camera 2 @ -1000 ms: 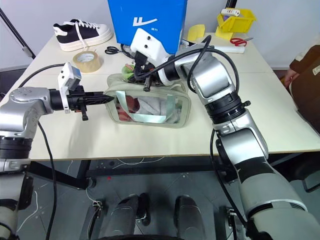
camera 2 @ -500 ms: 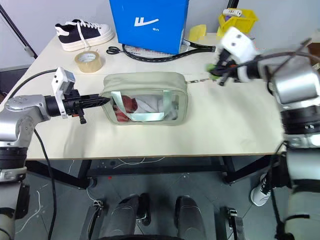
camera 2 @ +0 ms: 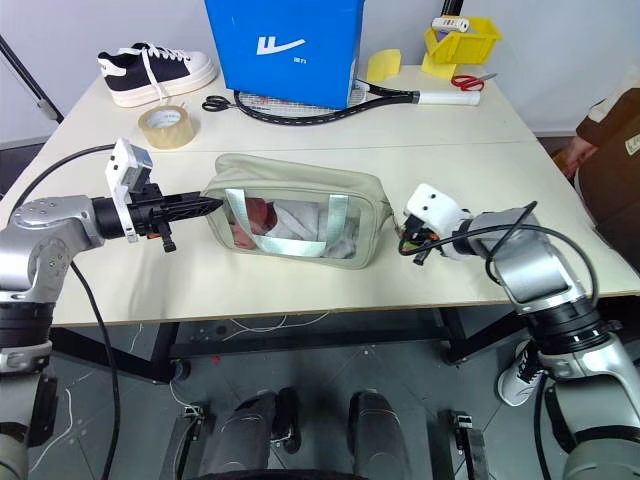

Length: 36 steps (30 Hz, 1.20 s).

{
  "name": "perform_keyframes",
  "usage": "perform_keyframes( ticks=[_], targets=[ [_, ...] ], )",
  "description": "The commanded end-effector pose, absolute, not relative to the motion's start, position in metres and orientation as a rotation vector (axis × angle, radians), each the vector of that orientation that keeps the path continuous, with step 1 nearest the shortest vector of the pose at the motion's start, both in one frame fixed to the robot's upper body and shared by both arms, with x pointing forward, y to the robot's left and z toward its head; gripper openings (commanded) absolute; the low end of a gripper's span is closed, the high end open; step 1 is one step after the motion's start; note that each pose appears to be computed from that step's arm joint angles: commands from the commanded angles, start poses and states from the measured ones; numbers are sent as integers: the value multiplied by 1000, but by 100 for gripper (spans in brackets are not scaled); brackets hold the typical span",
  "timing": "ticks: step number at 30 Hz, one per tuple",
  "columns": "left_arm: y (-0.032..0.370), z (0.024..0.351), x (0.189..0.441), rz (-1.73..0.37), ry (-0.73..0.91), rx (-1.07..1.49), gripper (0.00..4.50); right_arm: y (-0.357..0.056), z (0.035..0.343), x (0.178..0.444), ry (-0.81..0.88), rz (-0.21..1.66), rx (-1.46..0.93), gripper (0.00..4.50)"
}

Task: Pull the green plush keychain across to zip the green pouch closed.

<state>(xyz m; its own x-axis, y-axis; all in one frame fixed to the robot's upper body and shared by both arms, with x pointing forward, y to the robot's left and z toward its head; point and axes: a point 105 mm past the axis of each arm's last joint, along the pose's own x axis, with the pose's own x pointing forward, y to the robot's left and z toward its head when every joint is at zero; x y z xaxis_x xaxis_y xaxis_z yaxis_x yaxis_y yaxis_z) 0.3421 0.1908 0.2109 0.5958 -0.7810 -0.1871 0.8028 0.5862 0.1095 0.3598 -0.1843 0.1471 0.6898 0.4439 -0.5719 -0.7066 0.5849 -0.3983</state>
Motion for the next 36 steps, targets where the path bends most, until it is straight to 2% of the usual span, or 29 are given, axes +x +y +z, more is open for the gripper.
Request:
perform_keyframes(
  ticks=[1,7,11,13,16,17,20,25,29,36],
  targets=[
    [202,226,340,-872,76,199,0,-191,145,367,445,635,-663,6],
    [200,226,337,-876,75,197,0,-205,172,383,386,542,-624,6],
    [196,227,334,-889,69,192,0,-204,210,380,300,576,-493,161],
    [192,227,331,-902,70,188,0,-205,227,376,263,588,-444,254],
    [187,227,328,-925,74,177,0,-206,251,366,197,634,-399,422],
    [187,229,328,-924,72,163,0,-205,257,362,177,657,-387,445],
    [189,236,325,-935,70,145,115,-204,269,352,138,710,-381,450],
    [200,245,313,-964,71,260,370,-192,275,330,98,853,-396,450],
    [216,265,297,-1027,64,283,370,-185,276,311,85,969,-428,450],
    [229,279,295,-1034,75,334,370,-186,276,292,98,1061,-471,450]
  ],
)
